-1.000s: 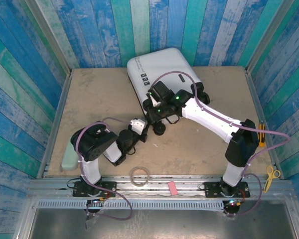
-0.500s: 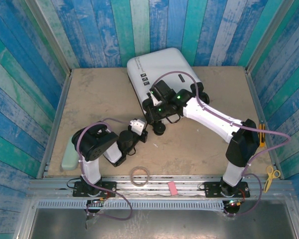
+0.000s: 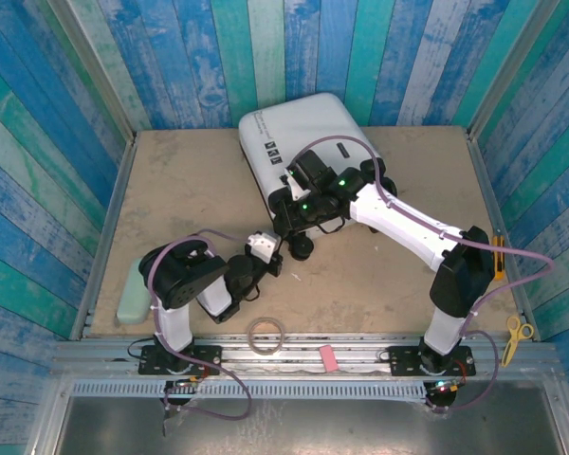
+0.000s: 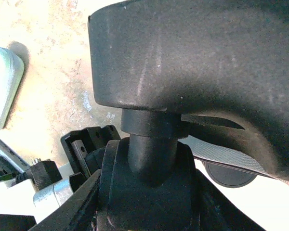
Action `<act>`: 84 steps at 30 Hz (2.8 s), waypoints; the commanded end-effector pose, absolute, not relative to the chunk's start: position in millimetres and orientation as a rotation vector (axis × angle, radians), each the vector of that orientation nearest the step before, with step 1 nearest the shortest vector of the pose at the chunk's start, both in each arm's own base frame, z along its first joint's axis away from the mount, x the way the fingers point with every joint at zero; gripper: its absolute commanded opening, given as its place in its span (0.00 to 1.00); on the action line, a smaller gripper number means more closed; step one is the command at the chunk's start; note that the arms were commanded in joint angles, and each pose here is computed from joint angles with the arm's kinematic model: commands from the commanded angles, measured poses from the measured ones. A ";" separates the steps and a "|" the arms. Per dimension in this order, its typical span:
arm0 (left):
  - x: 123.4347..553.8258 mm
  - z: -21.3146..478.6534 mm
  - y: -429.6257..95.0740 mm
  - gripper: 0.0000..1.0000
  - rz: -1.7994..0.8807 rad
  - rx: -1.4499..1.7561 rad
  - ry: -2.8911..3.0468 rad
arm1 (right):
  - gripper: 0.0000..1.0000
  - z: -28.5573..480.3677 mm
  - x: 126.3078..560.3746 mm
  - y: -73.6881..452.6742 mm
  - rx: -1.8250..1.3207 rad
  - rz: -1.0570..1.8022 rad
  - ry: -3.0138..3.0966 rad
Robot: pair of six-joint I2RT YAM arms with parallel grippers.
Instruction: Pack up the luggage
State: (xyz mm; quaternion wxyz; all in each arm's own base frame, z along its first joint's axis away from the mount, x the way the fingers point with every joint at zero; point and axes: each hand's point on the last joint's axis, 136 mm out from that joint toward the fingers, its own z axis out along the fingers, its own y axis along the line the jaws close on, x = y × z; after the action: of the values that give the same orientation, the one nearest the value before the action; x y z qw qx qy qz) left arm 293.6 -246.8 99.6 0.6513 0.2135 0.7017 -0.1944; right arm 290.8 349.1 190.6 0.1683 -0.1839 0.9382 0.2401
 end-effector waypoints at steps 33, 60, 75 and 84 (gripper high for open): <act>286.2 90.6 -356.9 0.00 -0.369 0.397 1.559 | 0.26 249.4 262.6 513.7 -0.555 1.142 2.332; 284.8 83.0 -354.5 0.00 -0.368 0.403 1.578 | 0.77 245.0 307.1 184.0 -0.338 0.324 2.483; 285.8 83.1 -357.6 0.00 -0.372 0.404 1.590 | 0.70 187.8 319.1 195.5 -0.470 0.268 2.648; 284.8 83.4 -365.8 0.00 -0.394 0.433 1.571 | 0.14 196.2 314.6 207.6 -0.527 0.330 2.629</act>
State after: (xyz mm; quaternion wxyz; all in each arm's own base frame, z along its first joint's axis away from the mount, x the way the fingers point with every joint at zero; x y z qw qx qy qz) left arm 296.9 -347.0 101.8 0.6853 0.1453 0.6953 -0.1607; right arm 325.7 188.6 177.6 0.2124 -0.1299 0.9645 0.0876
